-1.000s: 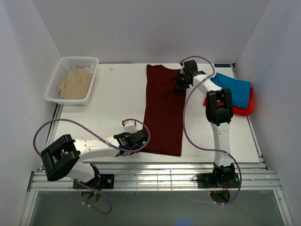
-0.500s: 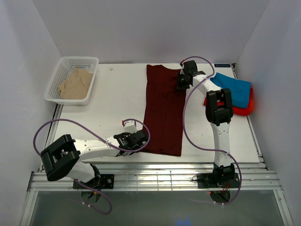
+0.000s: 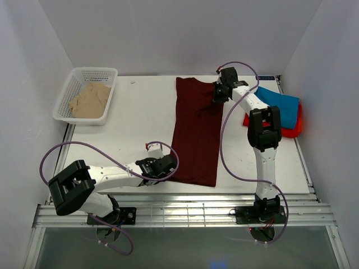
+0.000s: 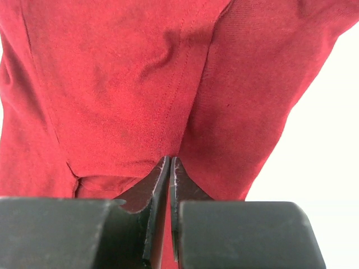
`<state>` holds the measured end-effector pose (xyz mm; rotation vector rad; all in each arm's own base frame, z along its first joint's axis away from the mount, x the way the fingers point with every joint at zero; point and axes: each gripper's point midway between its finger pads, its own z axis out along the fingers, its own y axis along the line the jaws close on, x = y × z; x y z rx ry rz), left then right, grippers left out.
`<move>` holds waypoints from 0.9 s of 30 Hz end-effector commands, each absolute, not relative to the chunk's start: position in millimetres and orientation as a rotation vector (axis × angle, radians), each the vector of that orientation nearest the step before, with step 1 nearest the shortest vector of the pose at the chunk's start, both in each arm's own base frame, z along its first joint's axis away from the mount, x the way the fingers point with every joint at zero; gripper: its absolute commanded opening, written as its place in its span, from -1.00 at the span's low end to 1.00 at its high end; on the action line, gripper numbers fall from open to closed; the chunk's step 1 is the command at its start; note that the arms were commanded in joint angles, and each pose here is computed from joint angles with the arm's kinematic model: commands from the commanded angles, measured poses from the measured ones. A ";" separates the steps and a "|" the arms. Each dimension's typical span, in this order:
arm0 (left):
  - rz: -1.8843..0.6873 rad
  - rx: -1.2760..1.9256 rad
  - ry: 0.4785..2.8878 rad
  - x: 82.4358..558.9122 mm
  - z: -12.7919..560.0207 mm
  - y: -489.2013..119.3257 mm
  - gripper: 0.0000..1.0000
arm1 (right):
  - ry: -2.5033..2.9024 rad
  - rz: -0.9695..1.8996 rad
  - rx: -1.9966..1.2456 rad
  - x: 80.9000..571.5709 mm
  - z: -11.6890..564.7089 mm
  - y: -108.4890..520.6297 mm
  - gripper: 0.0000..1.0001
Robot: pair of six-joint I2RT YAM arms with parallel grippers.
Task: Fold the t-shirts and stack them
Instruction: Fold the tshirt
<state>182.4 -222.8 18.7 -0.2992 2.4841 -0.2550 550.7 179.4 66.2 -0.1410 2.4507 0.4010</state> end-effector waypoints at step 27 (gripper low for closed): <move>-0.210 -0.326 2.511 169.8 13.5 -203.5 -1.00 | 2.385 0.144 -0.084 538.1 115.4 133.6 -0.85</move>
